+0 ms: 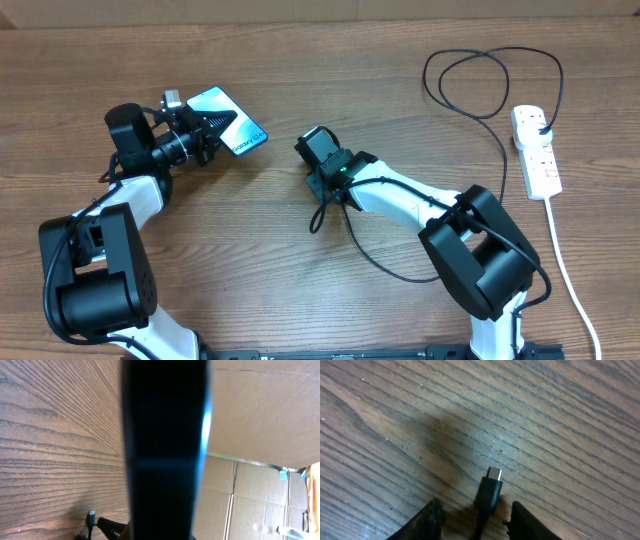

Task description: Plug charger to phone and switch on socket

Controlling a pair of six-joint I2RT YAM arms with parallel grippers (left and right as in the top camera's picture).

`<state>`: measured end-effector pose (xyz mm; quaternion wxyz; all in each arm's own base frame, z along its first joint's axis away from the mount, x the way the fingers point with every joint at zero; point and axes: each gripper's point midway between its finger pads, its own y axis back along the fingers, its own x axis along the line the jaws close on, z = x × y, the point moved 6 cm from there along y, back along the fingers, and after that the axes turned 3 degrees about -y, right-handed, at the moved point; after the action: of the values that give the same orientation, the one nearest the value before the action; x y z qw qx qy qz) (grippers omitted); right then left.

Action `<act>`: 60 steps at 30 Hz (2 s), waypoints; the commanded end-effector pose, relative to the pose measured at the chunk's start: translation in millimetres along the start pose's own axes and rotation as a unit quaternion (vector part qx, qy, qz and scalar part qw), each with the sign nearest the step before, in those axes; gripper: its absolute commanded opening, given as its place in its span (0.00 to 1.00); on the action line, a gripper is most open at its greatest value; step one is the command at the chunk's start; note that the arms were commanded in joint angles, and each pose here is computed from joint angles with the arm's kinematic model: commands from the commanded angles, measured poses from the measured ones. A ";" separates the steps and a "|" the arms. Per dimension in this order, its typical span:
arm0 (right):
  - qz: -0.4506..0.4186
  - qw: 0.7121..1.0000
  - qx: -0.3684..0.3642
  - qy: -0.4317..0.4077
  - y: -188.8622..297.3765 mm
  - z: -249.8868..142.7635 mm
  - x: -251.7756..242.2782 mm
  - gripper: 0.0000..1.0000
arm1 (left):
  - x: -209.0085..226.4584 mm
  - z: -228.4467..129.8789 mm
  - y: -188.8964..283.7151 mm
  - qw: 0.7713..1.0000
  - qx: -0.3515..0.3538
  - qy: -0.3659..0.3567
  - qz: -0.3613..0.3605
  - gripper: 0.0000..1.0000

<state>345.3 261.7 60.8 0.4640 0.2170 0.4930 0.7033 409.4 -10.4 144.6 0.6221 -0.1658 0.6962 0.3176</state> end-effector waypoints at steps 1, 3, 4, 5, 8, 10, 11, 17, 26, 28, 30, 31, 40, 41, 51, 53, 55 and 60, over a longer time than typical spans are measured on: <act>-0.007 1.000 0.006 0.000 -10.4 -0.4 -1.1 0.39 | -10.4 -0.1 0.7 1.000 0.009 -0.020 -0.013 0.04; -0.008 1.000 0.011 0.001 -13.6 -2.7 -0.8 0.36 | -10.4 -0.2 0.7 1.000 0.010 -0.020 -0.013 0.04; -0.008 1.000 0.013 0.002 -14.7 -3.5 -0.6 0.33 | -10.4 -0.2 0.7 1.000 0.010 -0.020 -0.013 0.04; -0.008 1.000 0.014 0.002 -15.1 -3.8 -0.6 0.29 | -10.4 -0.2 0.7 1.000 0.010 -0.020 -0.013 0.04; -0.008 1.000 0.015 0.000 -15.5 -4.1 -0.7 0.22 | -10.4 -0.2 0.7 1.000 0.010 -0.020 -0.013 0.04; -0.009 1.000 0.019 0.001 -15.5 -5.8 -1.0 0.18 | -10.4 -0.2 0.7 1.000 0.010 -0.020 -0.013 0.04; -0.009 1.000 0.022 0.002 -15.4 -7.1 -1.1 0.15 | -10.6 -0.6 0.7 1.000 0.012 -0.020 -0.014 0.04; -0.013 0.999 0.045 0.005 -15.0 -15.3 -3.4 0.04 | -10.7 -0.9 0.7 1.000 0.013 -0.020 -0.014 0.04; 0.081 0.993 0.077 -0.034 13.4 -3.3 6.8 0.04 | -11.0 -1.7 0.7 1.000 0.016 -0.020 -0.015 0.04; 0.160 0.983 0.075 -0.057 29.8 4.7 12.3 0.04 | -11.1 -1.9 0.7 1.000 0.017 -0.020 -0.016 0.04; 0.240 0.965 0.069 -0.083 44.4 12.3 13.3 0.04 | -11.3 -2.3 0.9 0.999 0.019 -0.020 -0.017 0.04; 0.287 0.951 0.065 -0.095 52.3 16.6 12.3 0.04 | -11.5 -2.6 0.9 0.999 0.021 -0.020 -0.017 0.04; 0.534 0.828 0.035 -0.166 83.6 28.7 -26.1 0.04 | -22.9 -7.1 3.2 0.996 0.050 -0.058 -0.049 0.04; 0.556 0.813 0.032 -0.168 86.1 27.7 -27.5 0.04 | -25.0 -8.0 2.7 0.995 0.053 -0.064 -0.053 0.05; 0.656 0.728 0.048 -0.192 92.8 13.8 -19.6 0.04 | -40.0 -25.1 -21.7 0.993 0.066 -0.068 -0.065 0.04; 0.658 0.724 0.051 -0.200 91.8 14.0 -19.4 0.04 | -45.1 -28.5 -28.4 0.993 0.062 -0.068 -0.070 0.04; 0.661 0.719 0.055 -0.206 92.0 15.1 -19.4 0.04 | -47.5 -31.4 -34.8 0.994 0.054 -0.071 -0.069 0.04; 0.661 0.719 0.052 -0.206 91.8 16.8 -19.8 0.04 | -49.1 -39.7 -47.3 0.994 0.049 -0.073 -0.064 0.05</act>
<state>332.1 245.4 140.0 -0.0252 0.6457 0.1596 0.7463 411.5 -76.0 173.1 0.6957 -0.1430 0.6607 0.2431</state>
